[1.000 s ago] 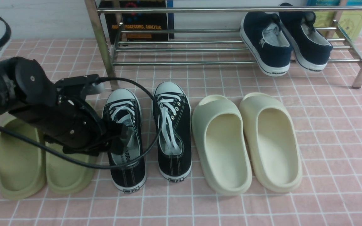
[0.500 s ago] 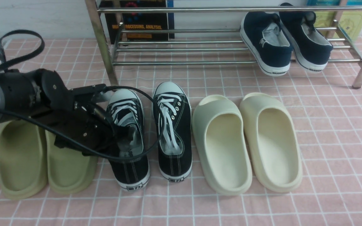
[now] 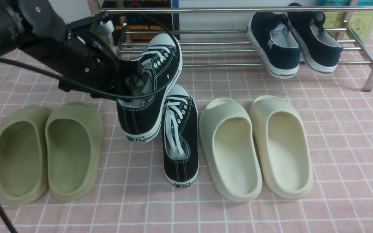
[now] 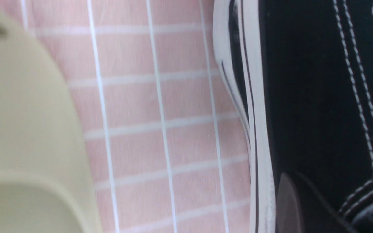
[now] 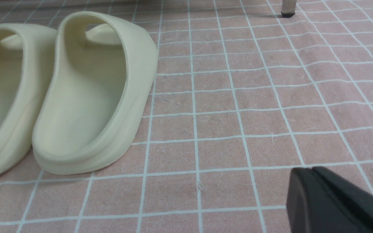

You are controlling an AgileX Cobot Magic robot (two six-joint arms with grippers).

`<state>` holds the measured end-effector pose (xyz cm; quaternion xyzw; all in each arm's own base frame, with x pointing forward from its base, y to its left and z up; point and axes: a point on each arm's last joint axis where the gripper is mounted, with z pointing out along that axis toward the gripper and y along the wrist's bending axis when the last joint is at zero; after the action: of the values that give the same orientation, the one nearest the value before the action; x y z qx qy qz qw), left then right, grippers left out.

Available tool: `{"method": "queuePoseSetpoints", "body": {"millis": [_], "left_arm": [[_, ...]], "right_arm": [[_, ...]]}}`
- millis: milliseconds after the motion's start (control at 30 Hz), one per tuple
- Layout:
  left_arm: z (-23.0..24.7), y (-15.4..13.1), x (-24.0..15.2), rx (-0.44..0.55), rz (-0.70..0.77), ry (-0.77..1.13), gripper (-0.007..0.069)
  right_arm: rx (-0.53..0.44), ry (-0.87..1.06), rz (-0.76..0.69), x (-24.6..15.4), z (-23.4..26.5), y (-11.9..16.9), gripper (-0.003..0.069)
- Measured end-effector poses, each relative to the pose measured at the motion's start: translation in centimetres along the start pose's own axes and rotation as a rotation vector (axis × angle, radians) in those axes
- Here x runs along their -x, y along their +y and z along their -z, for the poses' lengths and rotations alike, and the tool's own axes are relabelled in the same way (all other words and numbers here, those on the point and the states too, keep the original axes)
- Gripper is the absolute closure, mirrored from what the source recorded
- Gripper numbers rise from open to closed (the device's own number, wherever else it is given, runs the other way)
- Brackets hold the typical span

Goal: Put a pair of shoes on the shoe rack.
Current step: Use the left arm to put a shoe into the shoe rack

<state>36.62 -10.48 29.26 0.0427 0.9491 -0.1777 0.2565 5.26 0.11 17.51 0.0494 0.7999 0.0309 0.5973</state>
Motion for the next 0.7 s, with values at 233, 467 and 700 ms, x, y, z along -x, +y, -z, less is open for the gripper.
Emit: {"method": "queuePoseSetpoints", "body": {"millis": [233,467,700], "left_arm": [[-4.5,0.5,3.8,0.007,-0.013,-0.008,0.0616],[-8.7,0.8,8.2,0.011,-0.036,-0.134,0.0616],[-10.6,0.9,9.7,0.012,0.004,-0.222,0.0614]], "right_arm": [[0.0,0.0,0.0,0.0,0.0,0.0,0.0657],[0.0,0.0,0.0,0.0,0.0,0.0,0.065],[0.0,0.0,0.0,0.0,0.0,0.0,0.0647]]}}
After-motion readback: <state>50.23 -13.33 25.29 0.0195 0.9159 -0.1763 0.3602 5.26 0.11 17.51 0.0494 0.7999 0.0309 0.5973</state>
